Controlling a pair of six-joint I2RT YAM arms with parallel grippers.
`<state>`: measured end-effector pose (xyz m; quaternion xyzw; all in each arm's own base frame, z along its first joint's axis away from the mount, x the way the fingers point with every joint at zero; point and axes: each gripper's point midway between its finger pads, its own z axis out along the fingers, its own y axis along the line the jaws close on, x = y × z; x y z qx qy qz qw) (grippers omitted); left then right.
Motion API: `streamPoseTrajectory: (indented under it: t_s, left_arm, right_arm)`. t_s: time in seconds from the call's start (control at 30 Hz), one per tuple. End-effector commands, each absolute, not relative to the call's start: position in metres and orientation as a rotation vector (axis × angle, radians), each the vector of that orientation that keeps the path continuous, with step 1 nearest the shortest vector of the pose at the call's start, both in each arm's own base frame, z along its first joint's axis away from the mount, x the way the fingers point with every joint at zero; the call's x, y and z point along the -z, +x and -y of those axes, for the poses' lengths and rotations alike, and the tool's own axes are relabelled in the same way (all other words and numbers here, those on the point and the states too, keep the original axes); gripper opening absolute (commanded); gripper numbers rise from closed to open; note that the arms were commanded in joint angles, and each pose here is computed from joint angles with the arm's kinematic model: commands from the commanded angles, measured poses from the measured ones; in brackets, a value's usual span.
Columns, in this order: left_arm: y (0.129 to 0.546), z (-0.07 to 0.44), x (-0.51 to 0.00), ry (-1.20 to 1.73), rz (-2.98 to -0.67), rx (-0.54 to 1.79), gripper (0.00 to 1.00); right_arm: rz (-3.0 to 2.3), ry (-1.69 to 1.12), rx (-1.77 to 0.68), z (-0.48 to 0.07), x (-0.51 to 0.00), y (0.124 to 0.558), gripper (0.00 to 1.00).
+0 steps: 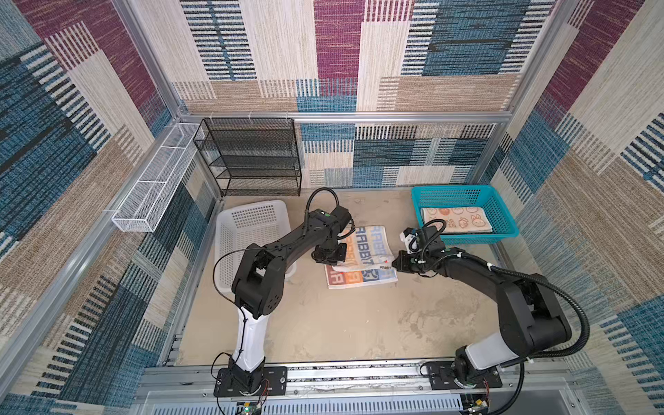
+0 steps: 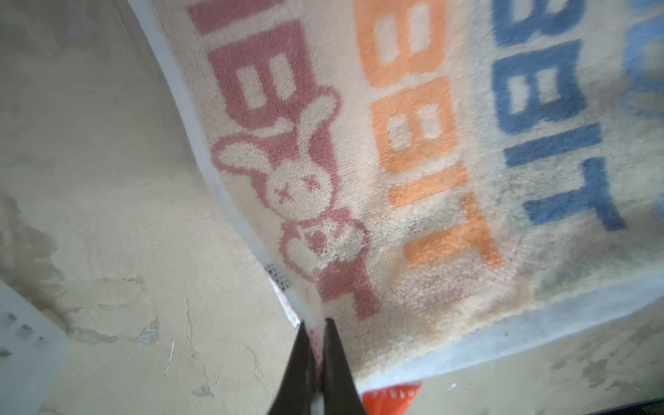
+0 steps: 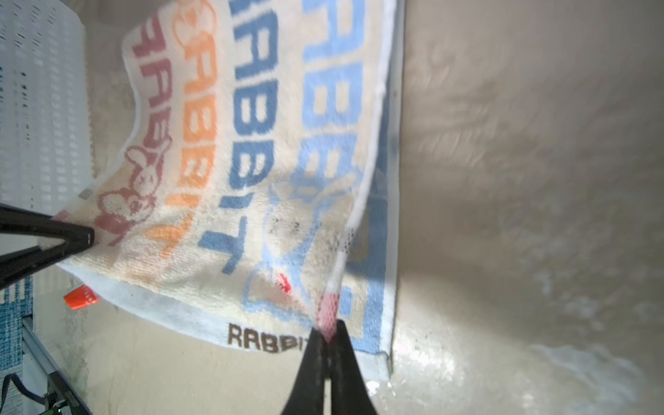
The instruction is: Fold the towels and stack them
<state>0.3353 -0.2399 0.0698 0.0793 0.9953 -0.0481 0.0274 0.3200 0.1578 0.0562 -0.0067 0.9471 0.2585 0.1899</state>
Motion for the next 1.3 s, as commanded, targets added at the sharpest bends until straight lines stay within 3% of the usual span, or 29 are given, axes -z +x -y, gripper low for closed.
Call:
streamPoseTrajectory:
  t_s: [0.0,0.27,0.5,0.93,1.27]
  left_arm:
    - [0.335,0.237,-0.059,0.233,-3.072,0.113,0.00]
    - [0.330,0.231,-0.037,0.246,-3.103,0.066,0.00]
    - [0.342,0.229,-0.019,0.247,-3.117,0.032,0.00]
    - [0.355,0.228,-0.085,0.236,-2.998,0.070,0.00]
    - [0.333,0.231,-0.055,0.243,-3.066,0.073,0.00]
  right_arm:
    - [-2.639,0.000,-0.786,-0.165,-0.049,0.318,0.00]
    - [-2.703,0.012,-0.775,-0.164,-0.018,0.307,0.00]
    - [-2.712,0.036,-0.710,-0.160,-0.012,0.322,0.00]
    - [-2.620,-0.005,-0.698,-0.162,-0.067,0.338,0.00]
    - [-2.682,0.020,-0.735,-0.160,-0.035,0.312,0.00]
